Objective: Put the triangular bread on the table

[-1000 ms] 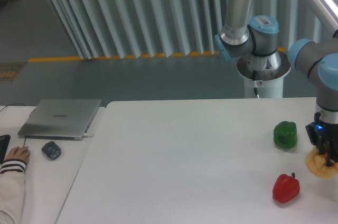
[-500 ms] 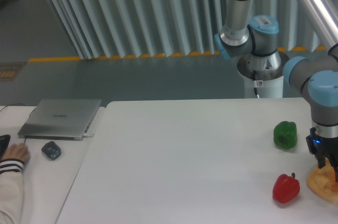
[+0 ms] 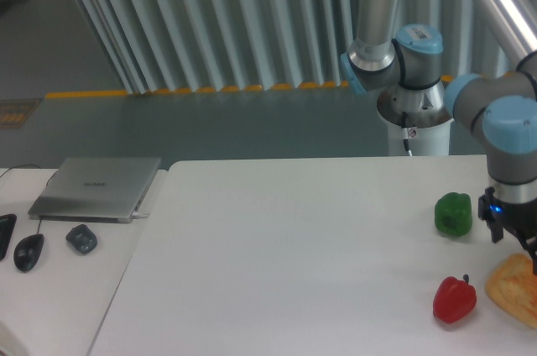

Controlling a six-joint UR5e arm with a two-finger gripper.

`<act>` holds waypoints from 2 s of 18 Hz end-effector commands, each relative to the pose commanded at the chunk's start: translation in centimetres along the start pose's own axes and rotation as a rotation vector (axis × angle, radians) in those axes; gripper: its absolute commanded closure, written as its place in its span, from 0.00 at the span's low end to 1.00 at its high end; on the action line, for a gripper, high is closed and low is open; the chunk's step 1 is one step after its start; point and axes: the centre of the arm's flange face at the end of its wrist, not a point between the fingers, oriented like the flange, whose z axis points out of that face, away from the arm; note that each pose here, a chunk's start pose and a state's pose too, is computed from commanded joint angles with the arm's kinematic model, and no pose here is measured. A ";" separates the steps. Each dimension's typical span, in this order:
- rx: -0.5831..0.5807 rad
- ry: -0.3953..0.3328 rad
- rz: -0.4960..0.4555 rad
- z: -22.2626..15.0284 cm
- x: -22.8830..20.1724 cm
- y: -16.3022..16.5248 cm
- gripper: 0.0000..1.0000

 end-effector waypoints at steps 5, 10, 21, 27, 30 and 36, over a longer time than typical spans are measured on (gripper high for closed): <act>-0.012 -0.115 -0.066 -2.0 -2.9 3.4 0.00; -0.014 -0.183 -0.153 -0.8 -6.7 7.9 0.00; -0.042 -0.175 -0.116 2.1 -10.7 14.5 0.00; -0.019 -0.188 -0.101 2.9 -12.3 16.6 0.00; -0.019 -0.188 -0.116 3.5 -12.8 17.8 0.00; -0.022 -0.198 -0.136 5.4 -13.5 19.3 0.00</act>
